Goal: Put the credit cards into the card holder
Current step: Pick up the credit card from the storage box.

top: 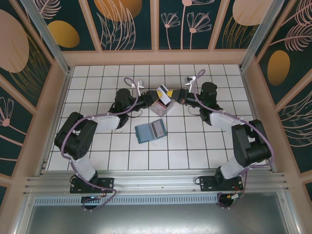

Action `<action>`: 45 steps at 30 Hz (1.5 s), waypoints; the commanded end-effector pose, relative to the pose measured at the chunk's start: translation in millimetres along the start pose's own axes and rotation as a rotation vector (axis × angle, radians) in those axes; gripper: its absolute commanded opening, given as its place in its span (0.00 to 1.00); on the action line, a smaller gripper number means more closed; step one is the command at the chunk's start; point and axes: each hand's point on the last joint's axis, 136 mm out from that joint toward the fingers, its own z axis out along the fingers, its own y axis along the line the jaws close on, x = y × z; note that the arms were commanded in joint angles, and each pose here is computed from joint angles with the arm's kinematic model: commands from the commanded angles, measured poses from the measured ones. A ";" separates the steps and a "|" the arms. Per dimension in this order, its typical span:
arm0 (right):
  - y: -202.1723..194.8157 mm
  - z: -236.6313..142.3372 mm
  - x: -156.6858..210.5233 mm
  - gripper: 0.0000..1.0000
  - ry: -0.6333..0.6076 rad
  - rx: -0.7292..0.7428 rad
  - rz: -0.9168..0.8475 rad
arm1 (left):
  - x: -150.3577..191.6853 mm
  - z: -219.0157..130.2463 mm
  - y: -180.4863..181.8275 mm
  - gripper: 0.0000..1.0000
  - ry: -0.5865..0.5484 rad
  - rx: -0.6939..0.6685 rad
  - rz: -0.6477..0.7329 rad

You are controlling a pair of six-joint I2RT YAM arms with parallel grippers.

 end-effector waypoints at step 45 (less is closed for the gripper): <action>-3.9 -13.7 35.1 0.00 0.209 0.011 -0.080 | 26.7 6.8 5.3 0.07 0.271 -0.076 0.097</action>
